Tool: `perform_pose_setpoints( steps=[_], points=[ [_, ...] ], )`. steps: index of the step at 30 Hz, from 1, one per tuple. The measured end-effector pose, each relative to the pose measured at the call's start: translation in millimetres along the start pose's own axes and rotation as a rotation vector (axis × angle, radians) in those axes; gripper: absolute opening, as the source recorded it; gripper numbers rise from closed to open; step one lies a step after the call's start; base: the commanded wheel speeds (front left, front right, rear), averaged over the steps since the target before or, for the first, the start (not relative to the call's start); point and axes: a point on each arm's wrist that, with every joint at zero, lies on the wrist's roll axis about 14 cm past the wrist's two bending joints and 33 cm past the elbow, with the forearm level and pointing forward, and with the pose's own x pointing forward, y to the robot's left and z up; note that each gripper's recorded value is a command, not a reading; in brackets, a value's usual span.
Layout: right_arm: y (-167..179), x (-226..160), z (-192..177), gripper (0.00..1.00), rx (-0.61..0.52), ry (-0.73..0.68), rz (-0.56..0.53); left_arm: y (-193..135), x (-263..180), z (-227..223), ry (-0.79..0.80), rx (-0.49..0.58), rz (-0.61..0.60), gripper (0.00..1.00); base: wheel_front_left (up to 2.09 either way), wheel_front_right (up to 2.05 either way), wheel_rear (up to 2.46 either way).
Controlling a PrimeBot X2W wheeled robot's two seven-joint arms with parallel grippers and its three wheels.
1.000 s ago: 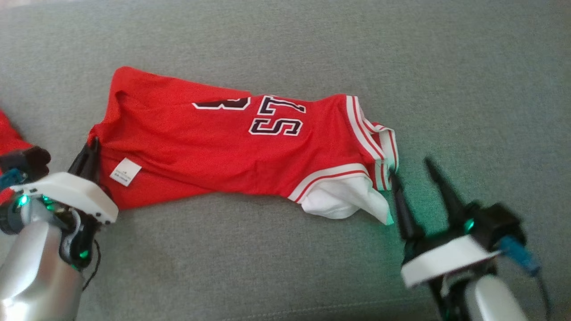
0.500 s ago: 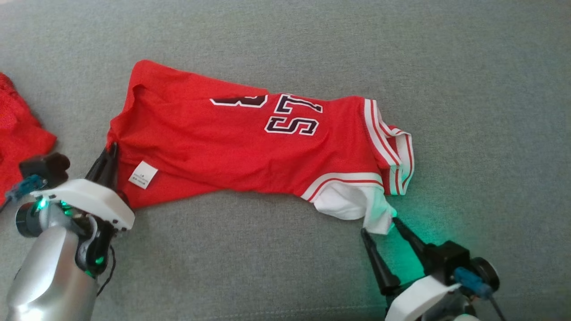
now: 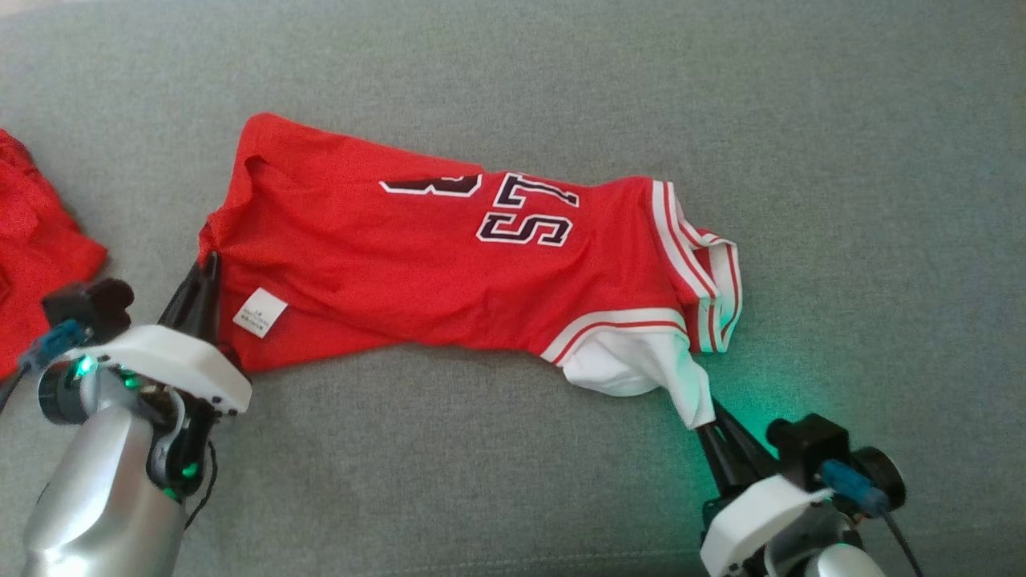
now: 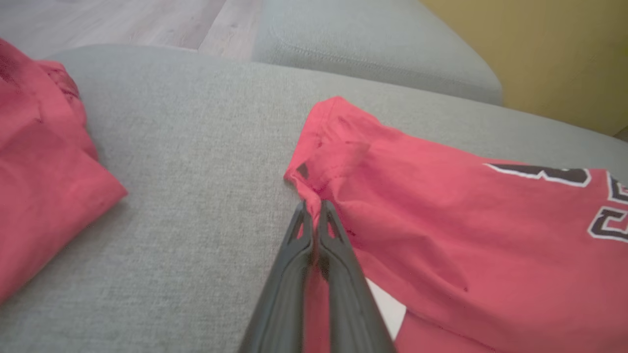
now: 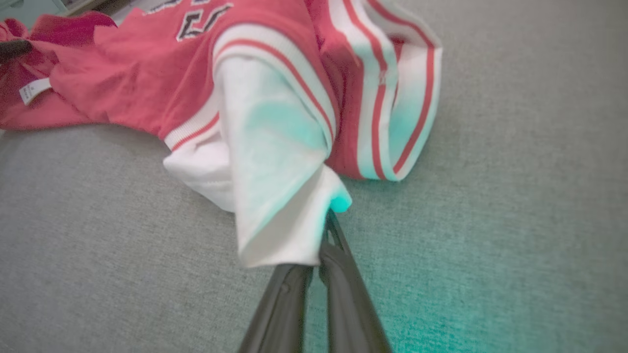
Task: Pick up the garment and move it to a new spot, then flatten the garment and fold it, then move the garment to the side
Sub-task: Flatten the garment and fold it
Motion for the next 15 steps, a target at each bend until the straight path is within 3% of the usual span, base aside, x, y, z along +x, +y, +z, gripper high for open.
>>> perform_pose_setpoints(
  steps=[15],
  points=[
    [-6.1,-50.9,83.3,0.00,0.001,-0.268,-0.038,-26.0,-50.5,81.9,-0.305,0.071,-0.028,0.00,0.00,0.00,0.00]
  ],
)
